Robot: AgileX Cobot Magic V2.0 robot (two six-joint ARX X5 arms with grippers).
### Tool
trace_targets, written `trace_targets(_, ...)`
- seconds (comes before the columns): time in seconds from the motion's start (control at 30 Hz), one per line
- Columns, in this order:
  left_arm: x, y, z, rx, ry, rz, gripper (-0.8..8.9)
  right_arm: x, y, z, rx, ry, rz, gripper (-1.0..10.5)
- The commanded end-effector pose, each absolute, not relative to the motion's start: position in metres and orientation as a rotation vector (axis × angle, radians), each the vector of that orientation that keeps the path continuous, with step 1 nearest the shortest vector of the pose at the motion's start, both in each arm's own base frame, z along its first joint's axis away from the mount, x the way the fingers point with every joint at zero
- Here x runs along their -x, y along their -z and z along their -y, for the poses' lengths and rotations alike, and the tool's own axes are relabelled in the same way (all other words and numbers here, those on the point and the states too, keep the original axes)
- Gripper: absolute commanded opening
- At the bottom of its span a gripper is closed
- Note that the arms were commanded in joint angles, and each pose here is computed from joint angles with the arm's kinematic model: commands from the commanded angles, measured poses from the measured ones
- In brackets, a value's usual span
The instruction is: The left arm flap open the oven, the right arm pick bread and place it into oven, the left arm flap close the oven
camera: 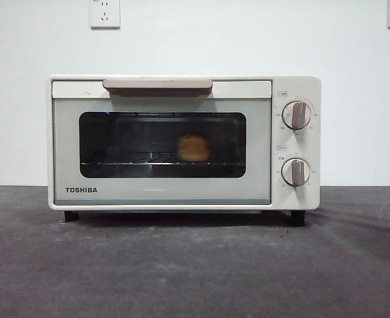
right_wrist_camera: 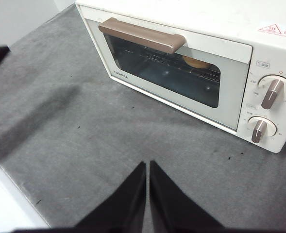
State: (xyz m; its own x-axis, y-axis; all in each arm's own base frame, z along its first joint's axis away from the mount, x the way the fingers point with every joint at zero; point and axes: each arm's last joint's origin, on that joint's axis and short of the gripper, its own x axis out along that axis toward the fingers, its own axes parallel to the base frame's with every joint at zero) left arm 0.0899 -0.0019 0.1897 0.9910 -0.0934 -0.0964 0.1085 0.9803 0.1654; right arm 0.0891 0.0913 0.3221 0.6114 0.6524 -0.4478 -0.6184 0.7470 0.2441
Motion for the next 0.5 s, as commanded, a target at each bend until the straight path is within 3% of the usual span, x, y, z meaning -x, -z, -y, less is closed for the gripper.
trace_targets(0.03,-0.091,-0.181,0.002,-0.184,0.098,-0.088,0.11,-0.089,-0.326,-0.093,-0.067,-0.744,-0.525,0.1)
trace_targets(0.5,-0.096,-0.15,0.002,-0.179,0.106,-0.164,0.11,-0.089,-0.326,-0.093,-0.068,-0.744,-0.524,0.1)
